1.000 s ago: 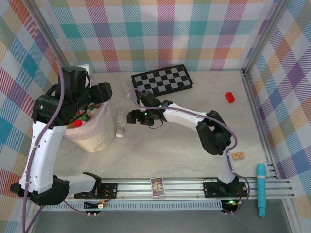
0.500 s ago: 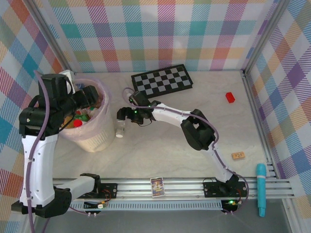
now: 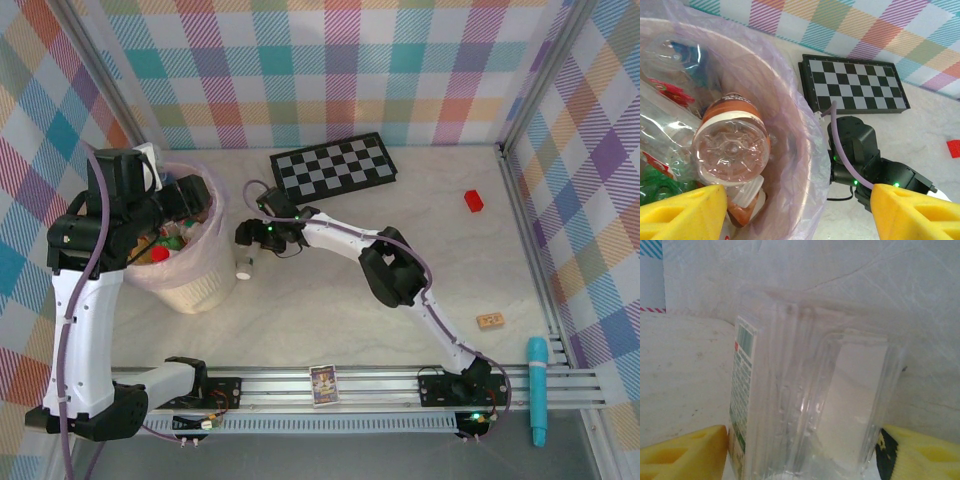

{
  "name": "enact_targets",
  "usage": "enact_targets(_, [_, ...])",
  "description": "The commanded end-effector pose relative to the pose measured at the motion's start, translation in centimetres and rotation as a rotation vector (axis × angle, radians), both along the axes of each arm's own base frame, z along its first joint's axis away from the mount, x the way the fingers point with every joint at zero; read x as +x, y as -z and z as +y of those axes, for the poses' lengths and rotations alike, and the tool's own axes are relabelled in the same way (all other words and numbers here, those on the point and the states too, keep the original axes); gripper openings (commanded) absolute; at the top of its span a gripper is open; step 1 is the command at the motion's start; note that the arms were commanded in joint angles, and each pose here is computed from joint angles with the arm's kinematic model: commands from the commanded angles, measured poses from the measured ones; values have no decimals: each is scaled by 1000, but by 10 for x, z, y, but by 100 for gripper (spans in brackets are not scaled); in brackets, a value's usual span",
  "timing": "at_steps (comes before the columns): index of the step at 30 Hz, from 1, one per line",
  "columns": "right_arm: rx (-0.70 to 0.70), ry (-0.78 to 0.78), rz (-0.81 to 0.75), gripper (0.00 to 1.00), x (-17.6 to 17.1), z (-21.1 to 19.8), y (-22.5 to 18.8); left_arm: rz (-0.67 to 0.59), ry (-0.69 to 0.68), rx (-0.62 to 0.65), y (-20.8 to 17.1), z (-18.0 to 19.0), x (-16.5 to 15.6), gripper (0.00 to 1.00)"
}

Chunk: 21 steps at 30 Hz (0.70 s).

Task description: Put the plastic bottles in the bin

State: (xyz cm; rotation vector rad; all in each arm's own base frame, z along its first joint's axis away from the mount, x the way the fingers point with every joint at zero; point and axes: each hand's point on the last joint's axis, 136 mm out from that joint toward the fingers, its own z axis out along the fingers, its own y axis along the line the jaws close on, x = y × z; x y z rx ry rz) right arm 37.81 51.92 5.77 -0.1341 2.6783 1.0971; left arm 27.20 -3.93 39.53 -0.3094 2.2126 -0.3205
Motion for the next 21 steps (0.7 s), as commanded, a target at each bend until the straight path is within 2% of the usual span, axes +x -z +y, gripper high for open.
enact_targets(1, [-99,32,57,69,2,-25,31,-15,20,-34,-1,-6,7,75])
enact_targets(4, [-86,19,36,65,5,-44,16,-11,46,-65,0,-13,8,74])
enact_targets(7, [-67,-16,-48,63,8,-69,-11,-28,71,-97,-5,-20,7,74])
enact_targets(12, [50,-143,-219,61,2,-109,-82,-73,165,-203,-23,-44,5,73])
enact_targets(14, [93,-207,-263,60,-8,-126,-100,-91,200,-236,-30,-54,5,72])
enact_targets(16, [139,-304,-369,59,-24,-139,-130,-97,241,-267,-34,-67,7,72])
enact_targets(21, [173,-473,-577,59,-60,-156,-178,-80,326,-291,-33,-100,17,74])
